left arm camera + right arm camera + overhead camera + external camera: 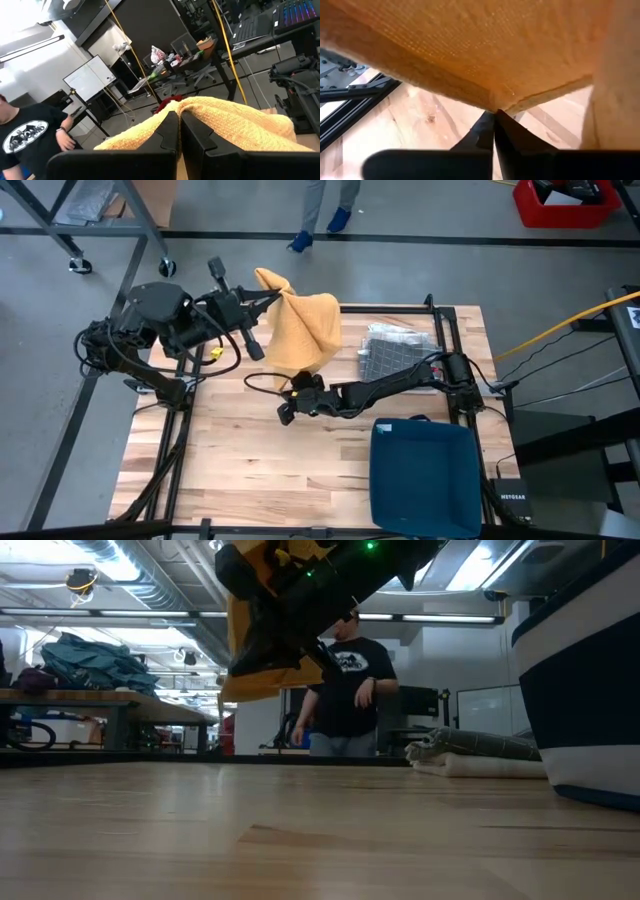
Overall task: Fold towel
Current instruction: Fold yellow towel
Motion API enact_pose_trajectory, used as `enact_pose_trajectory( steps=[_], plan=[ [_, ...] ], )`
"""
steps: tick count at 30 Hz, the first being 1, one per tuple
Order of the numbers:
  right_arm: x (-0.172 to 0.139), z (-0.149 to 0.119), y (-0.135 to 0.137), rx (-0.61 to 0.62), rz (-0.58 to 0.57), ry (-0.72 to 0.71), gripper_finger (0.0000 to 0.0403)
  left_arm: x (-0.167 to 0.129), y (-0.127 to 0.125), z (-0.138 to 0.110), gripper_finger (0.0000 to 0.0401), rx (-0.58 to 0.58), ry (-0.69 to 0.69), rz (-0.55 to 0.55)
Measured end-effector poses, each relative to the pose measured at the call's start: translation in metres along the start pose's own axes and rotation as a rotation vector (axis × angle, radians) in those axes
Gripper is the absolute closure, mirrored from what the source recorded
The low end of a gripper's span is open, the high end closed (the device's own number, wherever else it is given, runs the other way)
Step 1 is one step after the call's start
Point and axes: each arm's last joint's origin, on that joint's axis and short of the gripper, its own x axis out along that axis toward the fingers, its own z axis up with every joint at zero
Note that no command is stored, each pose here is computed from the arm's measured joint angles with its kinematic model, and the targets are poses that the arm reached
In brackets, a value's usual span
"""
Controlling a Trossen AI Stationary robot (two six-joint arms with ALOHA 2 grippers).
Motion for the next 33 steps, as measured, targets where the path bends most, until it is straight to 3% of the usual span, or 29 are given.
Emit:
enact_pose_trajectory(
  steps=[13, 23, 33],
  plan=[
    [-0.001, -0.003, 0.006, -0.007, 0.156, 0.137, 0.0399, 0.000, 0.001, -0.001, 0.0401, 0.125, 0.019, 0.025],
    [-0.020, -0.023, 0.027, -0.114, 0.297, 0.259, 0.0400, 0.000, 0.003, -0.003, 0.0401, 0.186, 0.080, 0.091],
    [-0.041, -0.056, 0.044, -0.197, 0.279, 0.355, 0.0383, 0.000, 0.003, -0.003, 0.0401, 0.184, 0.087, 0.101]
  ],
)
